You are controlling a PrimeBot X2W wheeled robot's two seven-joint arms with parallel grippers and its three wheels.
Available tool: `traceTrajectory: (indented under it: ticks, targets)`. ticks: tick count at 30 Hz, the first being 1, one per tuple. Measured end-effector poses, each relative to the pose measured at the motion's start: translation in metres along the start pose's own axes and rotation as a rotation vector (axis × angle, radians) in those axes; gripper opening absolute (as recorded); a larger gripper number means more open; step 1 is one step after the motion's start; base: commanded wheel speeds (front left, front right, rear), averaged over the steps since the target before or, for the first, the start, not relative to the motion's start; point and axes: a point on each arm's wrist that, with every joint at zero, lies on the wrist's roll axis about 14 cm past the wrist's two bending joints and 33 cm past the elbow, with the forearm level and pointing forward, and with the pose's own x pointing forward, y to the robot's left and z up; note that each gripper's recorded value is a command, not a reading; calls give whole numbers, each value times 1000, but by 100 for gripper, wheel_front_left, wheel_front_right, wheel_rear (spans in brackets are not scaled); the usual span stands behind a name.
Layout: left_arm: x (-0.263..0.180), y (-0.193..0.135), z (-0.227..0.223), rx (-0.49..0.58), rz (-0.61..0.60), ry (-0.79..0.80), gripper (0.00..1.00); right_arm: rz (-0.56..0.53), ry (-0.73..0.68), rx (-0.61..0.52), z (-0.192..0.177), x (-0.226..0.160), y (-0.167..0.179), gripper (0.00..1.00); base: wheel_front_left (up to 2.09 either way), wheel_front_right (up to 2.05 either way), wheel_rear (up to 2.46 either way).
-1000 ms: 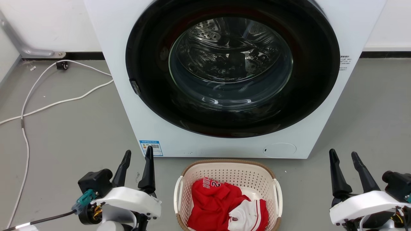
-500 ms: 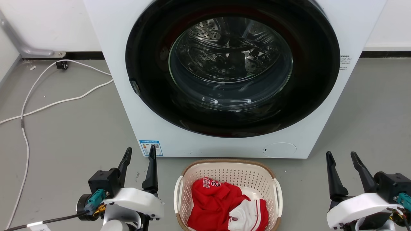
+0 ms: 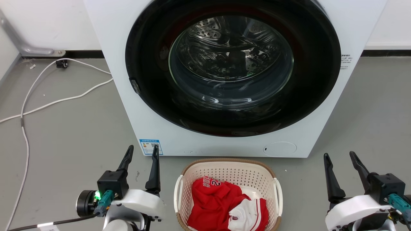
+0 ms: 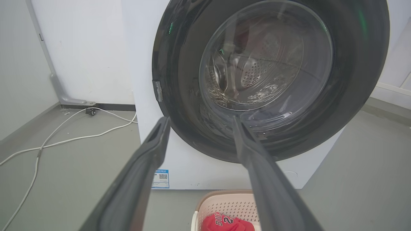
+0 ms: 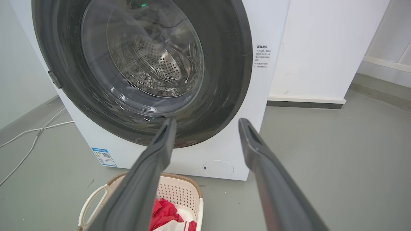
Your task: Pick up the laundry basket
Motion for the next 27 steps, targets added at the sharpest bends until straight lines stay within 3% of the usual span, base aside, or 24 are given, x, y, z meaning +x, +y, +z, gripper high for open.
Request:
traceTrajectory:
  ticks: [18, 27]
  targets:
    - [3, -6, 3, 119, -27, -30, 100, 3, -11, -109, 2, -1, -1, 100, 0, 0, 0]
    - [3, -4, 0, 128, -24, -21, 100, 0, -19, -79, 1, -1, -1, 100, 0, 0, 0]
